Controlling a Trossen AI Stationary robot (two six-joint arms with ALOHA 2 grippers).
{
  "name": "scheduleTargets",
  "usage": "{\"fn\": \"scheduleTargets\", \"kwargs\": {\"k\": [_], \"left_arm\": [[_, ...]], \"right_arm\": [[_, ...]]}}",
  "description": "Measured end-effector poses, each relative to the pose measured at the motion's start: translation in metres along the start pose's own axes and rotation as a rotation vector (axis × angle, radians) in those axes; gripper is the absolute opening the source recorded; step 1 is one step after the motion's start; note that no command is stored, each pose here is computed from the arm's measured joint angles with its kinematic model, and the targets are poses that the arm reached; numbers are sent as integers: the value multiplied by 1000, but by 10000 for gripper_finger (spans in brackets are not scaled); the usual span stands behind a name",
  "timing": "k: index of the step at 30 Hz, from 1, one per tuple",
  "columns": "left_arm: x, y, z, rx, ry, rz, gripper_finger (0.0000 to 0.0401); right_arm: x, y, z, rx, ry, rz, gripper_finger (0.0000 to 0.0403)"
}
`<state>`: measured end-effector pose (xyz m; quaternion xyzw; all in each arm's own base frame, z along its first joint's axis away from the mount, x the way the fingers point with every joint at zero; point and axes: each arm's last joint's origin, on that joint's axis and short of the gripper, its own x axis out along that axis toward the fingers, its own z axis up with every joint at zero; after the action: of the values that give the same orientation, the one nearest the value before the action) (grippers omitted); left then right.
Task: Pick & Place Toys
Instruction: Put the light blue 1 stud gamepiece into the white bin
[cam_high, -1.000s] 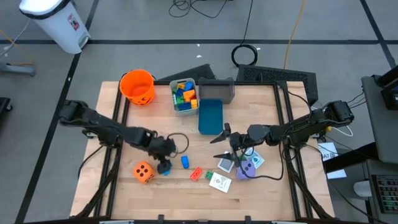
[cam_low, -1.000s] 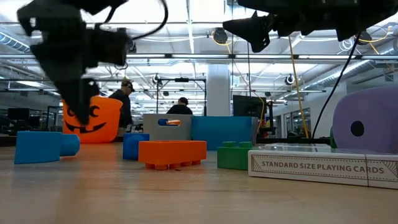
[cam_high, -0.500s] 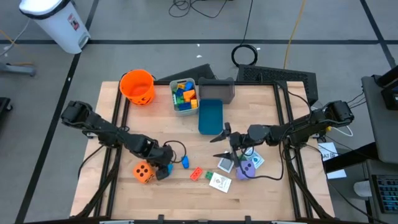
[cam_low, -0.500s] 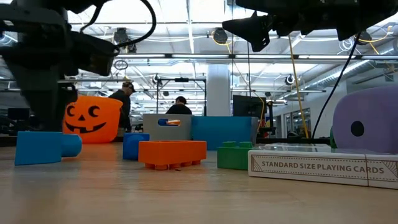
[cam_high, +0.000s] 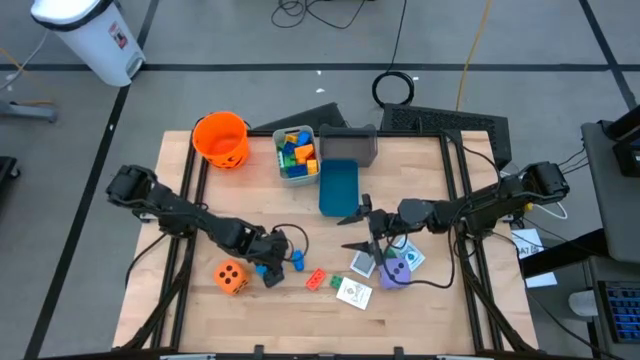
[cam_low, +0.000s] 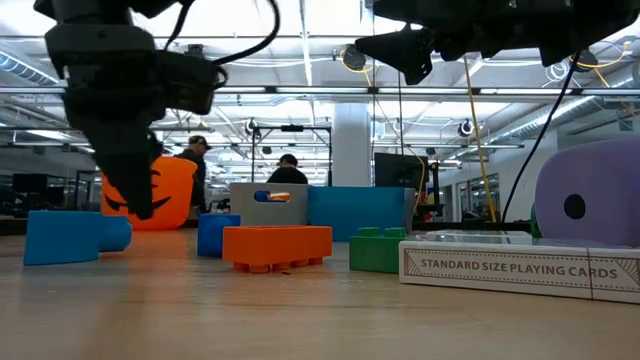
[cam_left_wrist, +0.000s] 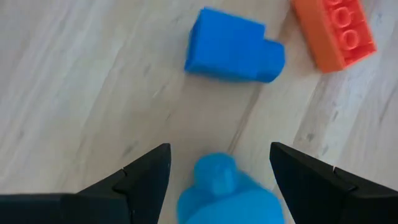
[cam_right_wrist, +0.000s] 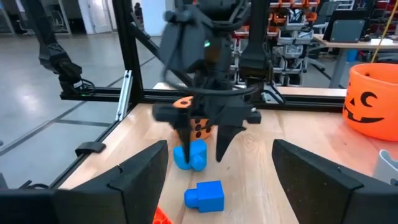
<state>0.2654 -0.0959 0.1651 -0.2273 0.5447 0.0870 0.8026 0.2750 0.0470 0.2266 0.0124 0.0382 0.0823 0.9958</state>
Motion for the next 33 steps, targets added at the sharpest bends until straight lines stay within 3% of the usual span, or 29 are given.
{"fn": "scheduleTargets", "kwargs": {"k": [3, 12, 23, 27, 33], "left_arm": [[5, -7, 7, 21, 30, 26, 282], [24, -10, 4, -52, 232, 255, 282], [30, -10, 3, -84, 269, 241, 279], [29, -10, 2, -82, 301, 237, 244], [29, -9, 0, -91, 329, 228, 158]], "right_arm": [[0, -2, 0, 9, 1, -6, 281], [0, -2, 0, 9, 4, -5, 281], [0, -2, 0, 9, 4, -5, 281], [0, -2, 0, 10, 4, -5, 281], [0, -2, 0, 10, 4, -5, 281]]}}
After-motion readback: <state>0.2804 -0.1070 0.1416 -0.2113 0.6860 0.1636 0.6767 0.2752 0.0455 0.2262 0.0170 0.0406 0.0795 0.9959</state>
